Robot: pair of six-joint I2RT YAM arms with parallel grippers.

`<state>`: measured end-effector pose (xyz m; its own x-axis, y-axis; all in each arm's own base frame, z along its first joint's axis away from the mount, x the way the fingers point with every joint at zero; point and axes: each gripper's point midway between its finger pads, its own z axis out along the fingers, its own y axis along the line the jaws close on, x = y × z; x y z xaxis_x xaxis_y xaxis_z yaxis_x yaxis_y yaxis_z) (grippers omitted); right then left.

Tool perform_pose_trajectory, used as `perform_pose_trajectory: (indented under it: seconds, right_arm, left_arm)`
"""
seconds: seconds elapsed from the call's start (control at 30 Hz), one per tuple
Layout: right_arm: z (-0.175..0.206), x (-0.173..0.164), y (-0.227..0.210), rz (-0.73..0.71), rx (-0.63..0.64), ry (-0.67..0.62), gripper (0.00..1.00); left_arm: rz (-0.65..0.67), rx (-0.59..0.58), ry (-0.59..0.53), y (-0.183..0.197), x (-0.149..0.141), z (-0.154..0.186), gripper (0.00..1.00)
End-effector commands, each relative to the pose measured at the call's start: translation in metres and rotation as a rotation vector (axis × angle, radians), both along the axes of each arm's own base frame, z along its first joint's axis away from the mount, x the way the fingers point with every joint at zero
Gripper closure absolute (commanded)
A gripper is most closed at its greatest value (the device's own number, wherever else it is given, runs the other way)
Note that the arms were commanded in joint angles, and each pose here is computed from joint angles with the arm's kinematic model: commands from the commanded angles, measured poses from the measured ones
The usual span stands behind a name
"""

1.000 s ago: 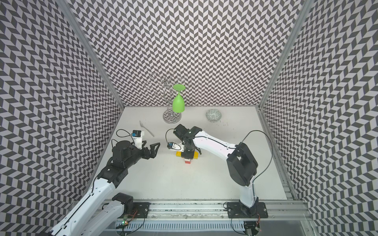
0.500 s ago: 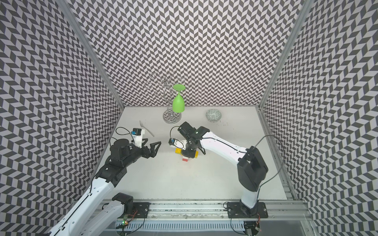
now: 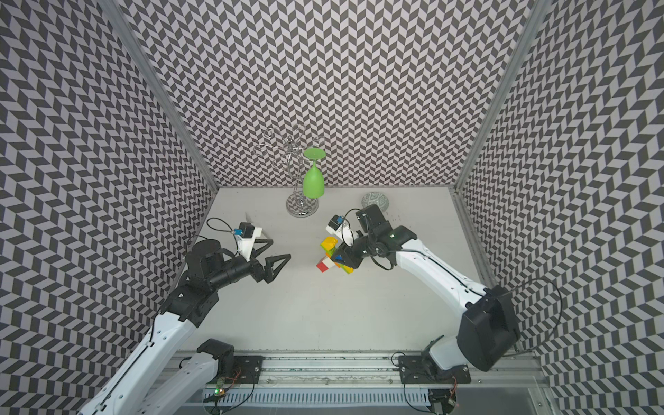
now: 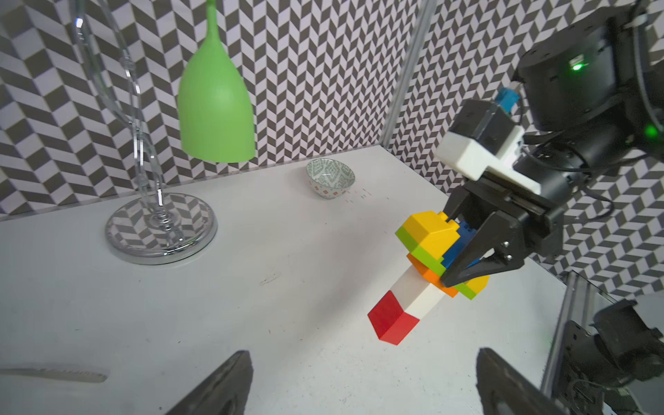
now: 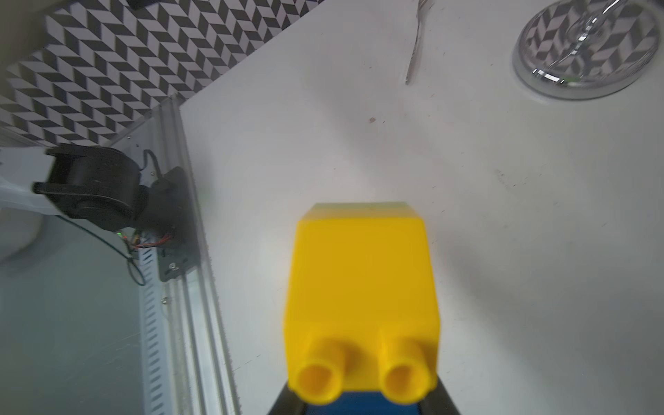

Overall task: Assemble a fork with lego
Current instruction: Place the lego brick at the center of the board.

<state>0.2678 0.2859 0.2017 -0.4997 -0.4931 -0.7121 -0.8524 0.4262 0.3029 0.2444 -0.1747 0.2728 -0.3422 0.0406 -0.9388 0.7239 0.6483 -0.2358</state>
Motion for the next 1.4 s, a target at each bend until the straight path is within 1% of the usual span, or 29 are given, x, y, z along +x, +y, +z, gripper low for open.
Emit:
perform_pose_trajectory:
  seconds: [0.0, 0.1, 0.2, 0.37, 0.5, 0.73, 0.87, 1.13, 1.37]
  right_arm:
    - [0.023, -0.008, 0.012, 0.004, 0.204, 0.099, 1.00]
    - [0.015, -0.017, 0.013, -0.016, 0.295, 0.174, 1.00]
    - [0.011, -0.024, 0.012, -0.044, 0.381, 0.221, 1.00]
    - [-0.007, -0.029, 0.011, -0.088, 0.435, 0.315, 1.00]
    - [-0.026, -0.030, 0.011, -0.116, 0.459, 0.389, 1.00]
    - [-0.046, -0.029, 0.013, -0.155, 0.493, 0.470, 1.00]
    - [-0.061, -0.028, 0.013, -0.180, 0.486, 0.503, 1.00]
    - [-0.082, -0.029, 0.014, -0.220, 0.528, 0.619, 1.00]
    - [-0.102, -0.027, 0.014, -0.261, 0.500, 0.675, 0.99]
  left_arm:
    - [-0.126, -0.011, -0.049, -0.016, -0.020, 0.014, 0.01]
    - [-0.180, -0.019, -0.050, -0.025, -0.029, 0.013, 0.01]
    - [-0.216, -0.003, -0.046, -0.032, -0.035, 0.009, 0.01]
    - [-0.220, 0.031, -0.026, -0.038, -0.036, -0.006, 0.01]
    - [-0.242, 0.053, 0.021, -0.046, -0.037, -0.023, 0.01]
    - [-0.257, 0.063, 0.053, -0.054, -0.039, -0.039, 0.02]
    - [-0.253, 0.068, 0.054, -0.053, -0.039, -0.041, 0.01]
    - [-0.249, 0.075, 0.063, -0.053, -0.038, -0.046, 0.01]
    - [-0.239, 0.082, 0.067, -0.052, -0.037, -0.049, 0.01]
